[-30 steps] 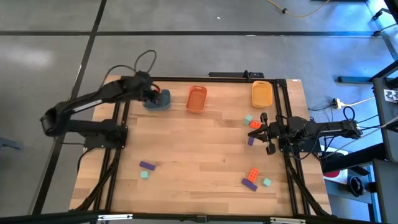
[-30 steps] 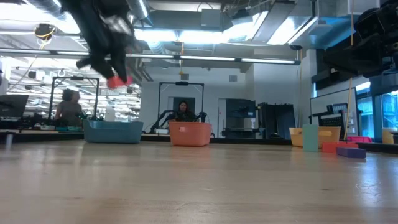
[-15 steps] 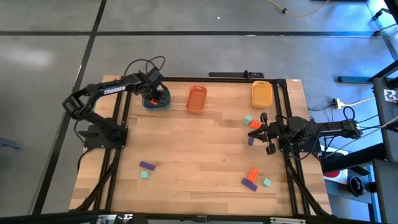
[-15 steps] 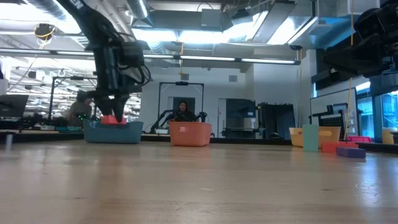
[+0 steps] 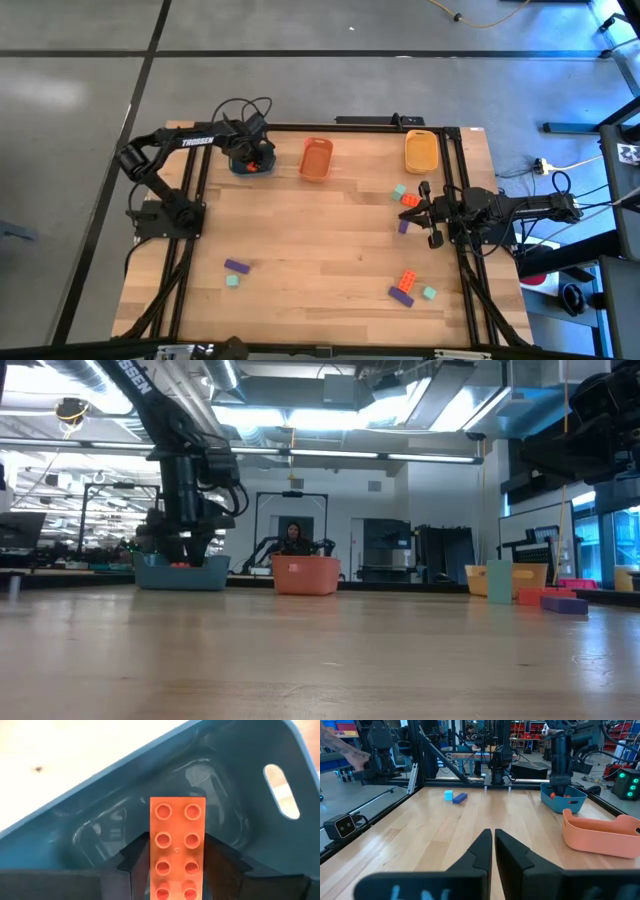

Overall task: Sort & place blocks by color
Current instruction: Put the bottom left orange gamepiece into the blue bin, then put the top orange gamepiece into the blue bin

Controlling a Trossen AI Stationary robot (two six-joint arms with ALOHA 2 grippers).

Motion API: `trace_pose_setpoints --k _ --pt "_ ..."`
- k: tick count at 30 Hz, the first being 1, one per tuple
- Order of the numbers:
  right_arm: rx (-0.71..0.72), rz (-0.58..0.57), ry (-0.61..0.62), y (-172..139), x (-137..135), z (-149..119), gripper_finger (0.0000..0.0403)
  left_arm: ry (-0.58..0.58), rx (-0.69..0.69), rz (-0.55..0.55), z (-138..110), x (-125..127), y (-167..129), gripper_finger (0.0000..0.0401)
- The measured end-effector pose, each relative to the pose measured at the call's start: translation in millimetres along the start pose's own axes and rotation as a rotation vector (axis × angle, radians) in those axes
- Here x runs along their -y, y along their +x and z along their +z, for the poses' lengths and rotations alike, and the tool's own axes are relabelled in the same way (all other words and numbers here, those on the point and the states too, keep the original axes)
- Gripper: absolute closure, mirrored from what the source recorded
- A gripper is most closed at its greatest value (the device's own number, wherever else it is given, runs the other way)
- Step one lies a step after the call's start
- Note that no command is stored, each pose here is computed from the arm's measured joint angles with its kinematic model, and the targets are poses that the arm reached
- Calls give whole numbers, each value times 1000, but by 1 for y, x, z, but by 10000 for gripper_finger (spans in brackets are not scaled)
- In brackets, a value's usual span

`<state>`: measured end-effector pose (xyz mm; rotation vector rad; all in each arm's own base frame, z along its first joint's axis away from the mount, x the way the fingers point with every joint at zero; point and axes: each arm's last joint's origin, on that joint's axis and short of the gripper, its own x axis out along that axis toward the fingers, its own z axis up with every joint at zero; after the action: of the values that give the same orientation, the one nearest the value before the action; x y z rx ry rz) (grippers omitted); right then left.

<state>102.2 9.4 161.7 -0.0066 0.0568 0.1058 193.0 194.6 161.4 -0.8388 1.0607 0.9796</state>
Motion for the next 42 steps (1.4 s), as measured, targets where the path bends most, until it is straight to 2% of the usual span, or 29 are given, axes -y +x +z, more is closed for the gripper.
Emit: trace_pose_setpoints --k 8,12,16,20,23,26,32,36,38,42 --pt "0 0 0 0 0 0 377 3 -6 3 -1 -1 0 237" --pt "0 0 0 0 0 0 377 -10 24 -9 1 -6 -10 235" --pt "0 0 0 0 0 0 377 3 135 -47 4 -13 -41 235" --pt "0 0 0 0 0 0 377 9 310 -130 -5 -15 -90 234" --pt "0 0 0 0 0 0 377 56 459 -270 -21 -6 -123 234" --pt "-1 0 0 0 0 0 377 97 615 -479 -46 5 -146 234" --pt "-1 0 0 0 0 0 377 190 879 -925 -103 14 -168 234" --pt "0 0 0 0 0 0 377 217 1031 -1192 -127 8 -182 234" --pt "0 0 0 0 0 0 377 242 1044 -1248 -135 4 -186 234" --pt "-1 0 0 0 0 0 377 293 1094 -1244 -143 -6 -192 234"
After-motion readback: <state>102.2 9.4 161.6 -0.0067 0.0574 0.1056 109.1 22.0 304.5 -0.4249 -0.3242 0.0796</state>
